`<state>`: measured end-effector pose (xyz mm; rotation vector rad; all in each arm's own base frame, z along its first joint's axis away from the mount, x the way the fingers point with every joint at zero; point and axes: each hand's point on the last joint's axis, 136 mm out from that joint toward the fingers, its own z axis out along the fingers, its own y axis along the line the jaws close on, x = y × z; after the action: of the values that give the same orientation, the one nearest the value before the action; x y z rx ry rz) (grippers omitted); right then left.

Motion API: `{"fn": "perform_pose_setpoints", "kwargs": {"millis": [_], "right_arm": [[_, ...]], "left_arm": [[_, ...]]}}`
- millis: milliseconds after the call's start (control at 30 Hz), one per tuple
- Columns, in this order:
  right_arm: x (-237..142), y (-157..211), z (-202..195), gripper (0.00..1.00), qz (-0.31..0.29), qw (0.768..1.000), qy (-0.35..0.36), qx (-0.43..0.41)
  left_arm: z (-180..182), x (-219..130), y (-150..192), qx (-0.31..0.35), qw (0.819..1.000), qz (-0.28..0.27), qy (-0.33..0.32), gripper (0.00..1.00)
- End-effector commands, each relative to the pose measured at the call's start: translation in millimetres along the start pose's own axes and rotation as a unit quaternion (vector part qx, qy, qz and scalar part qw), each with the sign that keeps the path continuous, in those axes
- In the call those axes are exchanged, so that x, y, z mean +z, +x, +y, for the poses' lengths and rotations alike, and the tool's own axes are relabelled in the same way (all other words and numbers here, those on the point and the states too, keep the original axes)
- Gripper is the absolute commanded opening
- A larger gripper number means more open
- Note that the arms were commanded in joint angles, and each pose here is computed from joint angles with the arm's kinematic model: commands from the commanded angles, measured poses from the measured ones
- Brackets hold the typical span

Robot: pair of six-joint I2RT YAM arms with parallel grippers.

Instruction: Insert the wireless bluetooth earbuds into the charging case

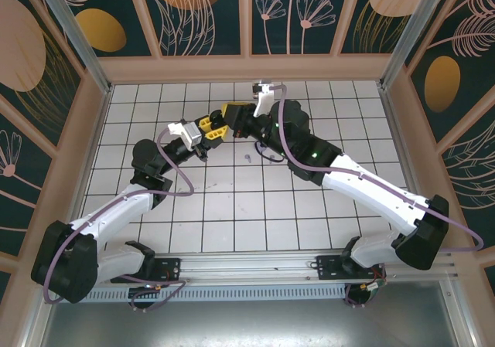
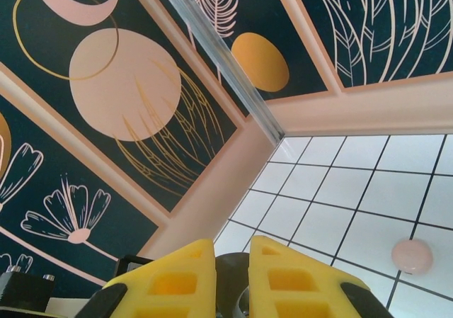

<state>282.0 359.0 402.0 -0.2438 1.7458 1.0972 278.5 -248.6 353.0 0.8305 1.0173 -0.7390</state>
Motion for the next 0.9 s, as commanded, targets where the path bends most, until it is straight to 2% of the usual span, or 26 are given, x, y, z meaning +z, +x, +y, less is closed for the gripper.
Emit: {"fn": "perform_pose_setpoints", "kwargs": {"millis": [0, 233, 467, 867], "right_arm": [[2.5, 1.8, 2.9, 0.14, 0.001, 1.0, -0.012, 0.003], [-14.1, -24.5, 20.5, 0.14, -0.03, 0.999, -0.035, 0.0], [-33.5, -37.4, 37.8, 0.14, -0.051, 0.996, -0.064, -0.018], [-44.3, -14.9, 49.5, 0.14, -0.039, 0.987, -0.121, -0.102]], "left_arm": [[-3.9, 1.4, -19.6, 0.01, 1.0, -0.023, 0.012, 0.0], [-4.1, 1.0, -14.1, 0.009, 1.0, -0.018, 0.012, 0.0], [-5.9, -0.8, -12.9, 0.039, 0.999, -0.018, 0.012, 0.0], [-2.6, 2.3, -10.2, 0.1, 0.995, 0.0, 0.01, 0.0]]}}
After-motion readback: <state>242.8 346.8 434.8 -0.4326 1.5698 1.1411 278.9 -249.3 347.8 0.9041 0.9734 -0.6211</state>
